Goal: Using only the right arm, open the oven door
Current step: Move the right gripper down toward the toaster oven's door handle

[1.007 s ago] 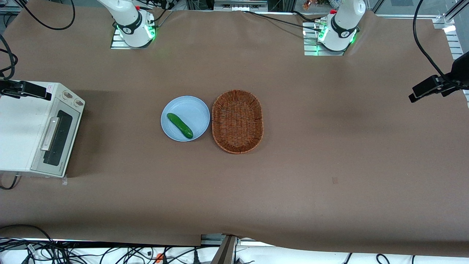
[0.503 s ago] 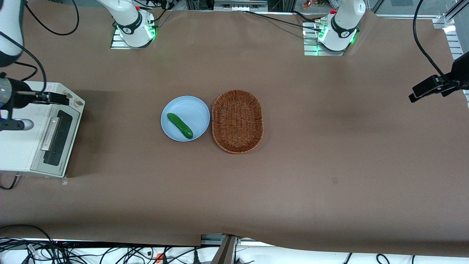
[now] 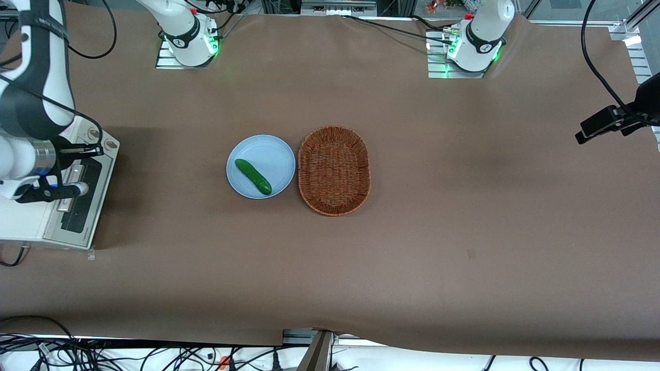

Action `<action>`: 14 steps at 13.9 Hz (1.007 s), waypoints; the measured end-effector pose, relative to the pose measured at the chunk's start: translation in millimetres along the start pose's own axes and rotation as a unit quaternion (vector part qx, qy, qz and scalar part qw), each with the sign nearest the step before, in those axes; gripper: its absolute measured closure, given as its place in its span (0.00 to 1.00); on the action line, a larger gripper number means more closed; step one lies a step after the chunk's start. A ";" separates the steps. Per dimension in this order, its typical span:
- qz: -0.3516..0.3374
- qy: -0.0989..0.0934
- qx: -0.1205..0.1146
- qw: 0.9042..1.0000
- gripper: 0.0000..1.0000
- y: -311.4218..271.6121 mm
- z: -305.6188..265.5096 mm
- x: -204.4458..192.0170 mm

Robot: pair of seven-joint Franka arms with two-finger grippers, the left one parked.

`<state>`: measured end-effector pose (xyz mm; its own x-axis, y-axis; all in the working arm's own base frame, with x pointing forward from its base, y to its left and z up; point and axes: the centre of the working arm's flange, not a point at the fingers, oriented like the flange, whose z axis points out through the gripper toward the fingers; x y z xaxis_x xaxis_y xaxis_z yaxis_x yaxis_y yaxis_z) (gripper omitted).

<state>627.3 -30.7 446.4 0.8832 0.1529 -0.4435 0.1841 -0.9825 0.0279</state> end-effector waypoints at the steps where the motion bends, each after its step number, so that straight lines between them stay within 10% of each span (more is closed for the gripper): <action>1: -0.009 -0.005 -0.003 1.000 0.99 1.1 7.3 6.1; 14: -0.159 -0.043 -0.129 0.978 0.99 61.3 69.5 51.6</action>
<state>654.2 -90.4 363.0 0.7259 0.4260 -0.5400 0.5558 -0.8258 0.0957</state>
